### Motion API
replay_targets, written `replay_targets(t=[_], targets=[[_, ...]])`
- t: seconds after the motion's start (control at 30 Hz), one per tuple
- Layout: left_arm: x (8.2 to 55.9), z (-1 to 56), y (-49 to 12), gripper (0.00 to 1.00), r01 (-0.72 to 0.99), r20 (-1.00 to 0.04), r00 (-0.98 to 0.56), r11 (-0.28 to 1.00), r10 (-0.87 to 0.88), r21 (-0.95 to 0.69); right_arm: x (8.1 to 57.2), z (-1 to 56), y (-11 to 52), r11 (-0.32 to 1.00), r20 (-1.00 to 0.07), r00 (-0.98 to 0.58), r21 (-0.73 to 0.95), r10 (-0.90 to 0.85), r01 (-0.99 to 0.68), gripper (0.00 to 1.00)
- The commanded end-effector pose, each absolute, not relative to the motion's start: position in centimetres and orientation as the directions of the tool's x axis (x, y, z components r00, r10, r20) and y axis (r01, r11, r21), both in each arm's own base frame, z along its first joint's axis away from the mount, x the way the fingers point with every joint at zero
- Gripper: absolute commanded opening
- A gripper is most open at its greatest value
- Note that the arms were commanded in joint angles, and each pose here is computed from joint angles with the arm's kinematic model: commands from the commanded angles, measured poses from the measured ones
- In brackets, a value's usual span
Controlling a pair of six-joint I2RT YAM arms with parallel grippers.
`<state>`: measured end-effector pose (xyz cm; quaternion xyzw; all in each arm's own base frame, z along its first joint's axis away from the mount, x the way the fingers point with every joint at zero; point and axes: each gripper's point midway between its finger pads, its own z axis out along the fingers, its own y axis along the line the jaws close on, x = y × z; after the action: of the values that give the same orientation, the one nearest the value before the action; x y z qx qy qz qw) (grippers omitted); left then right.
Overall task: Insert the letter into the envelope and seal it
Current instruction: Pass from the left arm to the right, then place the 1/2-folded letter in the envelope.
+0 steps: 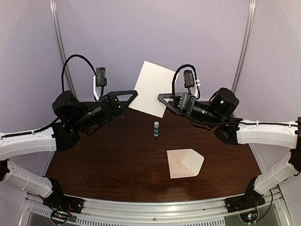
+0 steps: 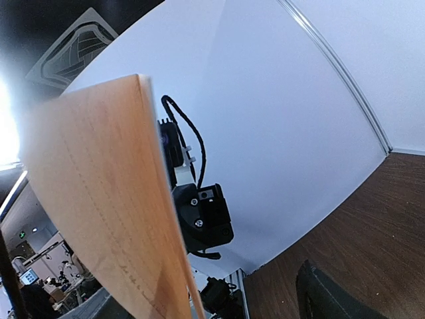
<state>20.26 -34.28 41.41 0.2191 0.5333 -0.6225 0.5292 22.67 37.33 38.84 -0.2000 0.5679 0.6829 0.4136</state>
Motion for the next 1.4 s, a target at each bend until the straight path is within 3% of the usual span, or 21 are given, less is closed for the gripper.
replay_targets(t=[0.0, 0.47, 0.87, 0.97, 1.0, 1.1, 1.23, 1.37], targets=[[19.9, 42.0, -34.1, 0.00, 0.897, -0.821, -0.335, 0.109, -0.463, -0.428, 22.0, 42.0, 37.6, -0.079, -0.747, -0.538, 0.555, 0.391, -0.828, 0.78], [20.2, 41.0, -34.0, 0.00, 0.885, -0.809, -0.349, 0.117, -0.474, -0.450, 20.9, 43.4, 38.8, -0.139, -0.743, -0.538, 0.531, 0.397, -0.836, 0.41], [20.4, 40.4, -34.2, 0.00, 0.876, -0.810, -0.366, 0.124, -0.458, -0.466, 21.5, 42.7, 38.9, -0.090, -0.743, -0.537, 0.551, 0.401, -0.830, 0.01], [20.6, 40.1, -34.3, 0.00, 0.870, -0.814, -0.372, 0.139, -0.446, -0.473, 22.2, 42.1, 38.8, -0.034, -0.751, -0.526, 0.562, 0.399, -0.827, 0.00], [20.8, 40.0, -34.4, 0.04, 0.866, -0.816, -0.377, 0.146, -0.439, -0.478, 22.4, 41.8, 38.8, -0.006, -0.760, -0.519, 0.562, 0.392, -0.827, 0.00], [21.6, 39.1, -34.5, 0.36, 0.841, -0.817, -0.393, 0.195, -0.422, -0.505, 23.5, 40.7, 38.2, 0.120, -0.796, -0.488, 0.558, 0.358, -0.821, 0.00], [23.4, 35.8, -34.0, 0.63, 0.752, -0.813, -0.446, 0.335, -0.375, -0.568, 25.3, 37.3, 35.7, 0.297, -0.814, -0.518, 0.579, 0.264, -0.759, 0.00], [25.2, 31.0, -33.7, 0.68, 0.616, -0.768, -0.543, 0.461, -0.339, -0.639, 26.5, 31.5, 32.7, 0.463, -0.775, -0.619, 0.597, 0.126, -0.654, 0.00]])
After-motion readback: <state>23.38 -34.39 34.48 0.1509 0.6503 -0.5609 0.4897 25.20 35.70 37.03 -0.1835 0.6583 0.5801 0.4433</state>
